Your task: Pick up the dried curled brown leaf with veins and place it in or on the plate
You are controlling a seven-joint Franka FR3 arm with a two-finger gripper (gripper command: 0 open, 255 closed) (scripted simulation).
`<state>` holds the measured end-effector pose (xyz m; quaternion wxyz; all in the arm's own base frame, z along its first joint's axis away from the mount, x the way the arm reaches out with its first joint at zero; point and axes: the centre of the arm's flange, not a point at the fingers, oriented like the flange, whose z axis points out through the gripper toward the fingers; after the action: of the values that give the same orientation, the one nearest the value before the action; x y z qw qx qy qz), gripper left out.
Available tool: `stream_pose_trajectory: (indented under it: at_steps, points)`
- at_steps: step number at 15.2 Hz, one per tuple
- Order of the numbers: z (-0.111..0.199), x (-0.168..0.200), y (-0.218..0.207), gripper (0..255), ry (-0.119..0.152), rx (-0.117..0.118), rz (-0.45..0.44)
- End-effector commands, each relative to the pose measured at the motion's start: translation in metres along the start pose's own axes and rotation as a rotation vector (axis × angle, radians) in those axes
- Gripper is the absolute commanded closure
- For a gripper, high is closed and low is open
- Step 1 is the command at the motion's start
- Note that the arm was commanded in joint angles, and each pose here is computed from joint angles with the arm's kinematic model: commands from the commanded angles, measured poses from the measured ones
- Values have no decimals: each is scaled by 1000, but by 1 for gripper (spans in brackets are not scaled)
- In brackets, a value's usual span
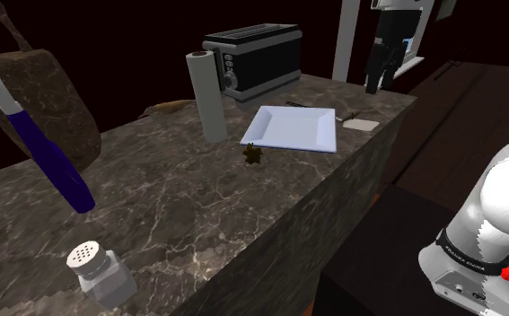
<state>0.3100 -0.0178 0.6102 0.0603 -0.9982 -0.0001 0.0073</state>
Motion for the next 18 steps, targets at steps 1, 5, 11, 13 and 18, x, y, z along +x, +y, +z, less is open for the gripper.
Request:
stream_pose_trajectory:
  at_steps: [1,5,11,13,18]
  points:
    - [0,0,0,0,0,0,0]
    - [17,14,-40,0,1,51,38]
    - [38,38,-101,0,4,127,94]
    - [44,46,-121,0,4,152,113]
    - [57,70,-172,0,6,215,160]
